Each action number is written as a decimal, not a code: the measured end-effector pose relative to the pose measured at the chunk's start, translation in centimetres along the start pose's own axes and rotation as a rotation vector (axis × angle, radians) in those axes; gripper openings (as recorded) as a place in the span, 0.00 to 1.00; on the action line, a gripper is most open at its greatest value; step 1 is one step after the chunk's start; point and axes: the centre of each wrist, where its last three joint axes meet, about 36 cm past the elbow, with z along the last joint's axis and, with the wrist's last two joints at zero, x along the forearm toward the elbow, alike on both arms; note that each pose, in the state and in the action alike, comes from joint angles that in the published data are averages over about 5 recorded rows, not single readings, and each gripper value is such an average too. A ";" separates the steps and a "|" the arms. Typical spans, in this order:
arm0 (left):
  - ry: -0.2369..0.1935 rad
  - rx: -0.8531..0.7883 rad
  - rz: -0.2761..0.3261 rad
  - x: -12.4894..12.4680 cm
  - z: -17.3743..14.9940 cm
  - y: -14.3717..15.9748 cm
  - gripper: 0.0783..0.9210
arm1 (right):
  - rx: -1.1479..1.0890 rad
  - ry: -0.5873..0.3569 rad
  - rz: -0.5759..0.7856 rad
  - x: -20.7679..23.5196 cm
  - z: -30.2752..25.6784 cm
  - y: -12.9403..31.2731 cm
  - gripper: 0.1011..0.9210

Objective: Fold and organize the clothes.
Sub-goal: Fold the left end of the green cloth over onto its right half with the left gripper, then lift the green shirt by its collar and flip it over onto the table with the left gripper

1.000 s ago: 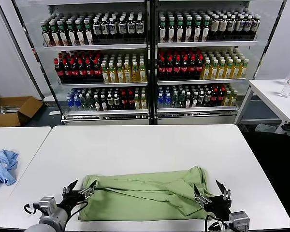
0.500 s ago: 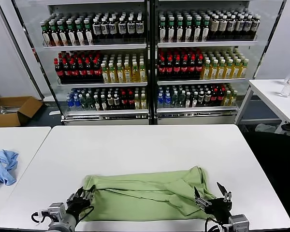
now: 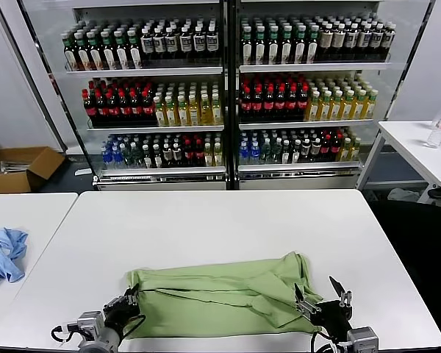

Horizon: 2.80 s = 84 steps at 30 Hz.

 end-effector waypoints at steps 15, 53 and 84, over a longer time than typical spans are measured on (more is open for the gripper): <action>-0.134 -0.208 -0.250 1.5 -6.1 8.6 0.02 | 0.001 -0.036 0.015 -0.2 -0.8 -0.3 0.88; -0.054 0.259 0.593 0.6 -6.7 -13.4 0.42 | 0.004 -0.047 0.030 -0.5 -0.9 -0.1 0.88; 0.019 0.078 0.190 -2.3 0.7 -0.3 0.54 | 0.004 -0.039 0.024 -0.6 -0.6 0.3 0.88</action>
